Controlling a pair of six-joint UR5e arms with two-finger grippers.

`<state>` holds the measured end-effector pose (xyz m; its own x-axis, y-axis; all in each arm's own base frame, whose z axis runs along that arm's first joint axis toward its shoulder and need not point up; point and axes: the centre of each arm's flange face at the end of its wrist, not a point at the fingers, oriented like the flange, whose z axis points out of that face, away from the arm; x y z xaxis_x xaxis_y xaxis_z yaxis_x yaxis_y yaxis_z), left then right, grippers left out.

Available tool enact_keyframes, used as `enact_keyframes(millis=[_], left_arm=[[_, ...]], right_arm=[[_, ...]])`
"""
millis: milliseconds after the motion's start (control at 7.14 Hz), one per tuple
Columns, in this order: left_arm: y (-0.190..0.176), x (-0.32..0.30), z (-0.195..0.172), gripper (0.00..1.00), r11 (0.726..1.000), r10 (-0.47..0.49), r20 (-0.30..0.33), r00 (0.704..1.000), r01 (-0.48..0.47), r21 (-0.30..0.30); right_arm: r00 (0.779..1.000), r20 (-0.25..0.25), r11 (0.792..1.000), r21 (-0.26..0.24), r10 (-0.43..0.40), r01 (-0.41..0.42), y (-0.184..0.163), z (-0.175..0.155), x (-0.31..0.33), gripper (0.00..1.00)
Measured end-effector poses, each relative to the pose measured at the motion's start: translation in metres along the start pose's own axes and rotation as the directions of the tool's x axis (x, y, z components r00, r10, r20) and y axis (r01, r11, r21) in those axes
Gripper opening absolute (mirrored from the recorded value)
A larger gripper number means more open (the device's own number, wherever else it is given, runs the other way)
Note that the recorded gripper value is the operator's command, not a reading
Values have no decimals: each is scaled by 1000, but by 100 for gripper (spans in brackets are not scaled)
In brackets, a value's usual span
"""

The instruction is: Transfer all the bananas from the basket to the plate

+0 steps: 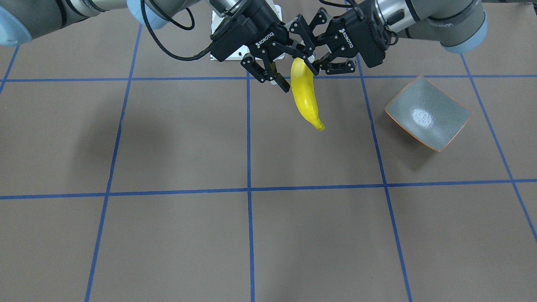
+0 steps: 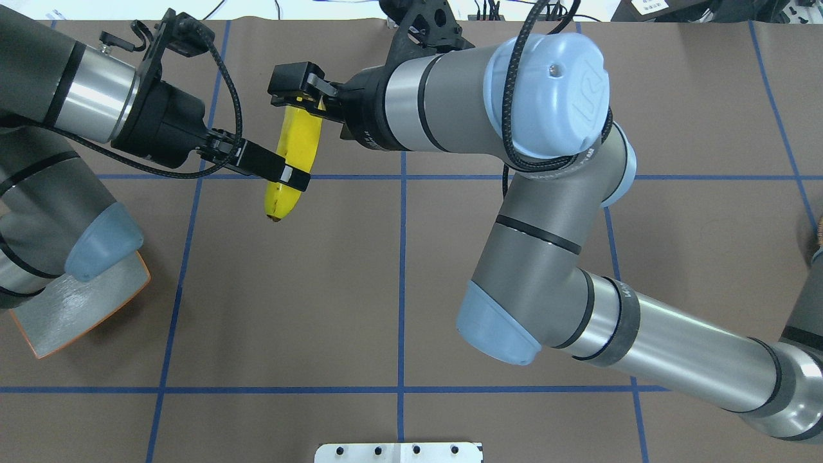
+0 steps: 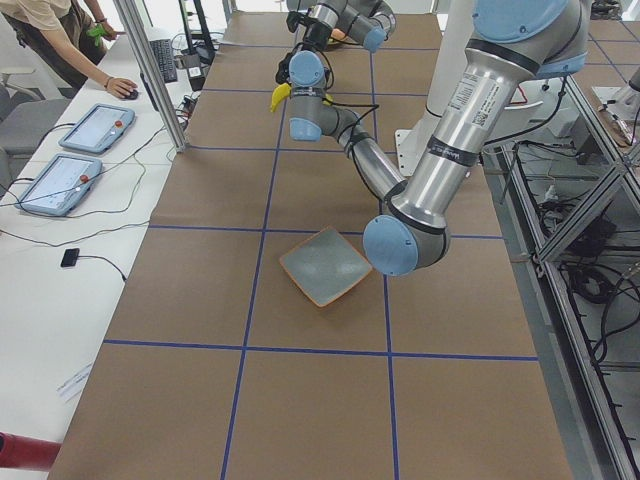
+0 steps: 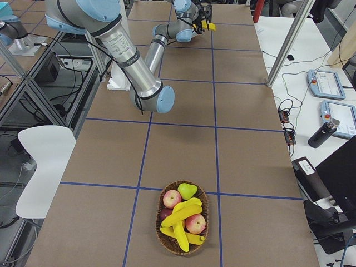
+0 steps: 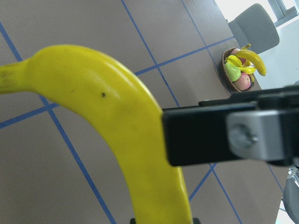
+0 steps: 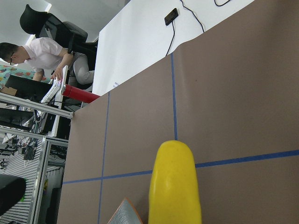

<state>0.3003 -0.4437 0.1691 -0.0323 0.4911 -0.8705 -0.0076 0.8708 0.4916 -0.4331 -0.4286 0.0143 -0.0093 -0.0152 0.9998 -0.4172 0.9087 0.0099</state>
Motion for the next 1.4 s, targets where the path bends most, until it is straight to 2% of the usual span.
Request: enact_keyframes(millis=[140, 280, 420, 700, 840, 1120, 1260, 1400], left_arm=[[4, -4, -2, 0, 1000, -8, 5, 1000, 8, -2], [16, -14, -8, 0, 1000, -26, 17, 1000, 26, -6], [36, -27, -19, 0, 999, -51, 36, 998, 51, -13], [86, -60, -45, 0, 993, -114, 88, 990, 117, -29], [112, -85, -59, 0, 989, -143, 116, 983, 147, -31], [164, -137, -94, 0, 984, -171, 189, 967, 178, -25], [188, -166, -108, 0, 986, -155, 241, 958, 167, -29], [206, -195, -118, 0, 988, -132, 295, 946, 149, -34]], right_arm=[[1000, -21, 1000, 11, -14, 14, -7, -5, 15, 100], [997, -66, 999, 25, -34, 35, -22, -8, 39, 100], [987, -143, 997, 25, -69, 73, -45, -13, 71, 100], [933, -319, 985, -28, -169, 169, -106, -40, 144, 100], [899, -379, 976, -65, -217, 208, -135, -62, 186, 100], [830, -461, 950, -139, -313, 281, -173, -106, 262, 100], [797, -489, 935, -170, -355, 312, -182, -122, 292, 100], [774, -506, 925, -191, -380, 330, -187, -133, 311, 100]])
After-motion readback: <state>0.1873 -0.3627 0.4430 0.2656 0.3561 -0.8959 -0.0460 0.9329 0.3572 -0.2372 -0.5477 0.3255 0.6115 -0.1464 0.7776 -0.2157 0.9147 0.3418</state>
